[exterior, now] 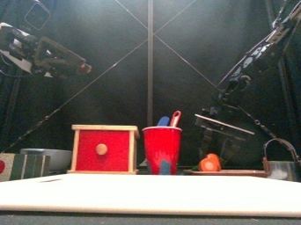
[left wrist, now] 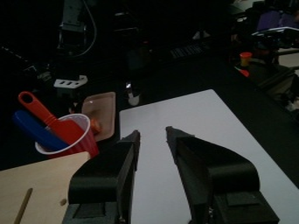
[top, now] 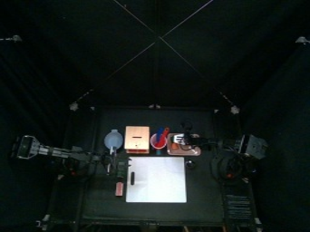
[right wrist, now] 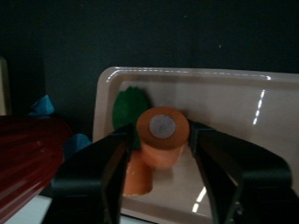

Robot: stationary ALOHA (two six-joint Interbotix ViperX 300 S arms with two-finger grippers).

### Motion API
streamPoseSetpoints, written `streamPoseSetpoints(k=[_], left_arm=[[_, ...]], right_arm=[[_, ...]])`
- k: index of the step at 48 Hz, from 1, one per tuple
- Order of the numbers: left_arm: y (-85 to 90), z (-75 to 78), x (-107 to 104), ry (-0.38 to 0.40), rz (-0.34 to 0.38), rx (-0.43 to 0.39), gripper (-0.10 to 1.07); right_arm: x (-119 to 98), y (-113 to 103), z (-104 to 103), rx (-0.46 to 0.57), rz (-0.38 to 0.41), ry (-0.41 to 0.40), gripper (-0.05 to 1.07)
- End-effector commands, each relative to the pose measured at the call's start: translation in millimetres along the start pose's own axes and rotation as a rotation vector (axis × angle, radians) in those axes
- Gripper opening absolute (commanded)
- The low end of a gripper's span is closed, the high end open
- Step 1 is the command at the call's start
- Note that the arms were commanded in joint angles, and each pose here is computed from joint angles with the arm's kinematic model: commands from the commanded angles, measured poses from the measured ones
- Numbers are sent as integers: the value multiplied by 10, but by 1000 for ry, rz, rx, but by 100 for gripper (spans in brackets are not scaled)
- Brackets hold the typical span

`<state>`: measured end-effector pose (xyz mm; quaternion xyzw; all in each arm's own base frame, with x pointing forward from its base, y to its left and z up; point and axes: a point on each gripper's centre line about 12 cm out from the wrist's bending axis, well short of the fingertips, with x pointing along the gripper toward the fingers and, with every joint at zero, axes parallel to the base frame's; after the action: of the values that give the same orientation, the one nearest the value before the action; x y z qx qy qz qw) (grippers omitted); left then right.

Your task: Put carrot top and bottom onto plate

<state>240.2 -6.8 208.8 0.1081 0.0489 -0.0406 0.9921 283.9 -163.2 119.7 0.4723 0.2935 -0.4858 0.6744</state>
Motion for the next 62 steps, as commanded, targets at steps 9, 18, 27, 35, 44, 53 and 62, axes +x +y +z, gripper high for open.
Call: streamPoseSetpoints(k=[9, 18, 27, 35, 44, 53, 62], left_arm=[[14, 43, 17, -15, 4, 1, 73], [18, 42, 17, -14, 6, -1, 73], [7, 45, 18, -15, 4, -18, 73], [19, 121, 42, -46, 14, -35, 73], [22, 231, 75, -93, 16, -45, 73], [69, 233, 71, -94, 65, -133, 73], [107, 190, 80, -78, 102, -197, 73]], right_arm=[[-320, 183, 102, -3, 109, -52, 102], [-629, 233, -86, -96, 197, -64, 102], [-965, 241, -351, -255, 336, -81, 102], [-1347, 302, -514, -489, 553, -156, 102], [-1640, 371, -561, -697, 722, -250, 102], [-1617, 501, -707, -913, 792, -255, 102], [-1393, 609, -835, -984, 750, -200, 102]])
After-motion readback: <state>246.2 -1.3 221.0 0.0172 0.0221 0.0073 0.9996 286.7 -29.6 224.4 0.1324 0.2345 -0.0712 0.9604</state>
